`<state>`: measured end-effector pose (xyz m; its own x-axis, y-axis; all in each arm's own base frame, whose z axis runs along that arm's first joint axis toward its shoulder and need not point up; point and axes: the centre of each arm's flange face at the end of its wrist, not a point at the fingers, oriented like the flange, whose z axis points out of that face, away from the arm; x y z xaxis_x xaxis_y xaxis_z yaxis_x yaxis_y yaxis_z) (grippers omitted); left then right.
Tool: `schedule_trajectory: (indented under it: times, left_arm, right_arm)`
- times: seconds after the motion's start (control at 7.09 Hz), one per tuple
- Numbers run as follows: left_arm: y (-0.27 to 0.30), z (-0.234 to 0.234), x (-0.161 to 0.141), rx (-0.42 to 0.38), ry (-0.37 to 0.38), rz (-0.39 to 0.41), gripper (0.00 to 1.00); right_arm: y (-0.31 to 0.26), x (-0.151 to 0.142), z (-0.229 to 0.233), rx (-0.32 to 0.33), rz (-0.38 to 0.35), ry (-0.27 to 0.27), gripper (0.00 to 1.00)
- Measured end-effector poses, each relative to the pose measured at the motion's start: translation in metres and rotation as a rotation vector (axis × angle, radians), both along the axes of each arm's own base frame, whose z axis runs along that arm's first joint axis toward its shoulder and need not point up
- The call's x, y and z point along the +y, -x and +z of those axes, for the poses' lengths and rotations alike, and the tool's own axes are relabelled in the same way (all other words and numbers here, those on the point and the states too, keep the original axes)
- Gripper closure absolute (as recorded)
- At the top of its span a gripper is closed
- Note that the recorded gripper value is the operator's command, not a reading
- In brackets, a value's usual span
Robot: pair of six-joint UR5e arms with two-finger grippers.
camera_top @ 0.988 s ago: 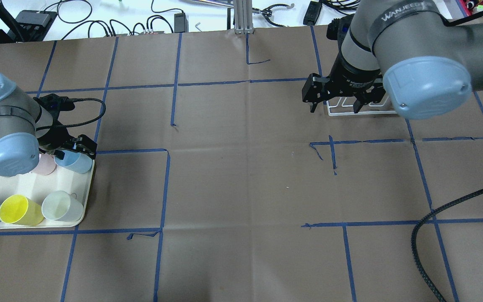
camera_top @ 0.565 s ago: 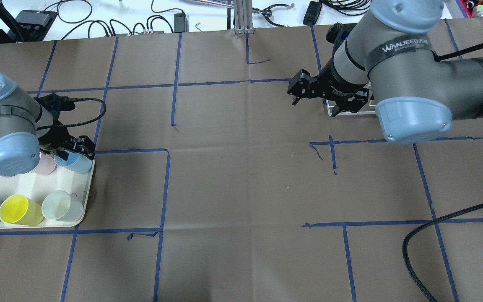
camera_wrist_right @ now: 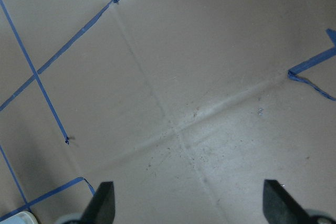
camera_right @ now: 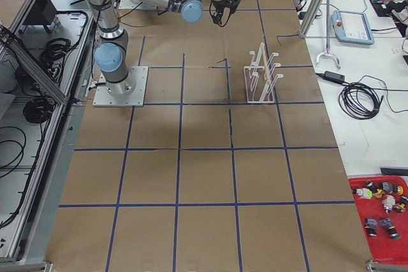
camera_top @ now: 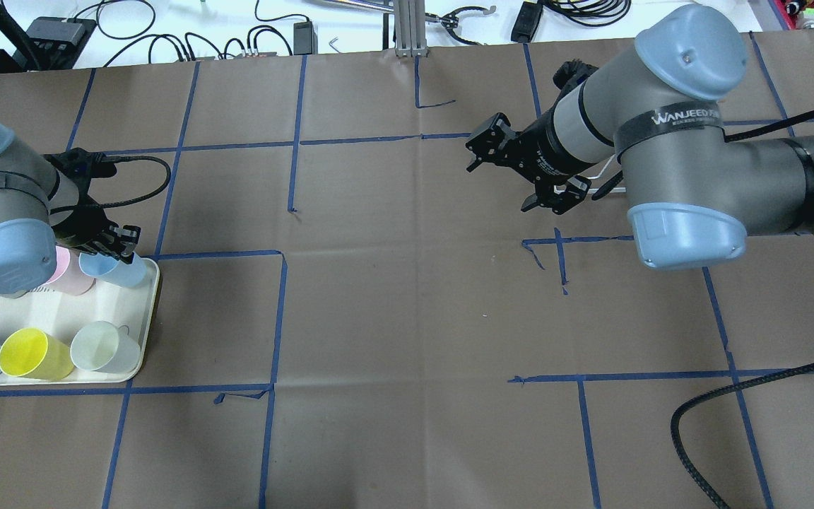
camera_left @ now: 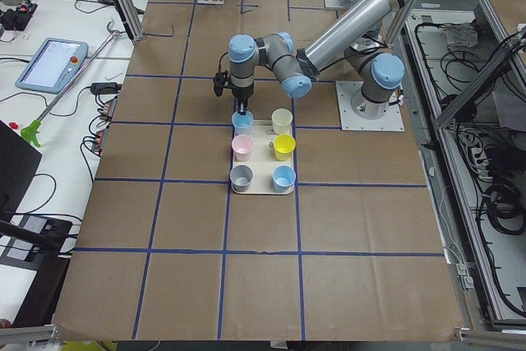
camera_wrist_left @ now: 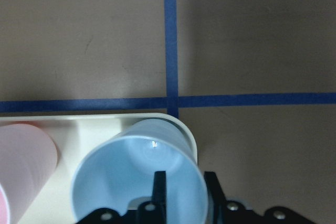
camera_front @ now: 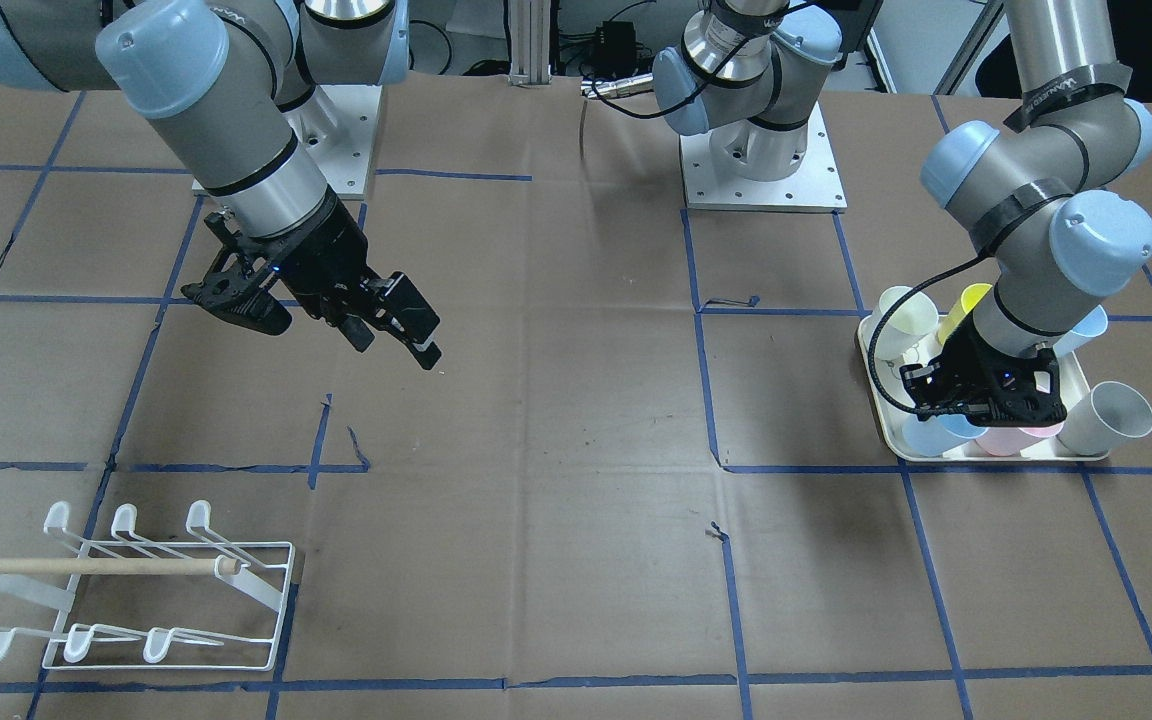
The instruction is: Transfer IKEA cup to right arm and place on rack
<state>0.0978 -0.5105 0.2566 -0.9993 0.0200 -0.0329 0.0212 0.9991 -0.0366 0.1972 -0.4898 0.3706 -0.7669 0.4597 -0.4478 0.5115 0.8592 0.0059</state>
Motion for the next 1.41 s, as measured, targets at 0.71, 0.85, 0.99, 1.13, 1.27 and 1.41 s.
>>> schedule_trajectory:
  times: [0.71,0.85,0.99,1.13,1.27,1.41]
  left_arm:
    - [0.009,0.143,0.008,0.008,0.008,-0.004,1.0]
    - [0.01,0.174,0.002,0.023,-0.007,-0.013,1.0]
    - [0.013,0.192,-0.004,0.048,0.001,-0.029,1.0]
    - [0.02,0.201,-0.012,0.104,0.051,-0.065,1.0]
    - [0.028,0.207,-0.023,0.179,0.15,-0.118,1.0]
    - [0.038,0.212,-0.033,0.264,0.274,-0.161,1.0]
  right_arm:
    - [0.007,0.027,-0.045,-0.161,-0.09,0.123,0.0]
    - [0.007,0.03,-0.046,-0.181,-0.097,0.138,0.0]
    - [0.006,0.033,-0.046,-0.211,-0.106,0.153,0.0]
    - [0.005,0.038,-0.048,-0.235,-0.122,0.179,0.0]
    - [0.004,0.044,-0.051,-0.254,-0.137,0.21,0.0]
    - [0.004,0.047,-0.051,-0.263,-0.145,0.232,0.0]
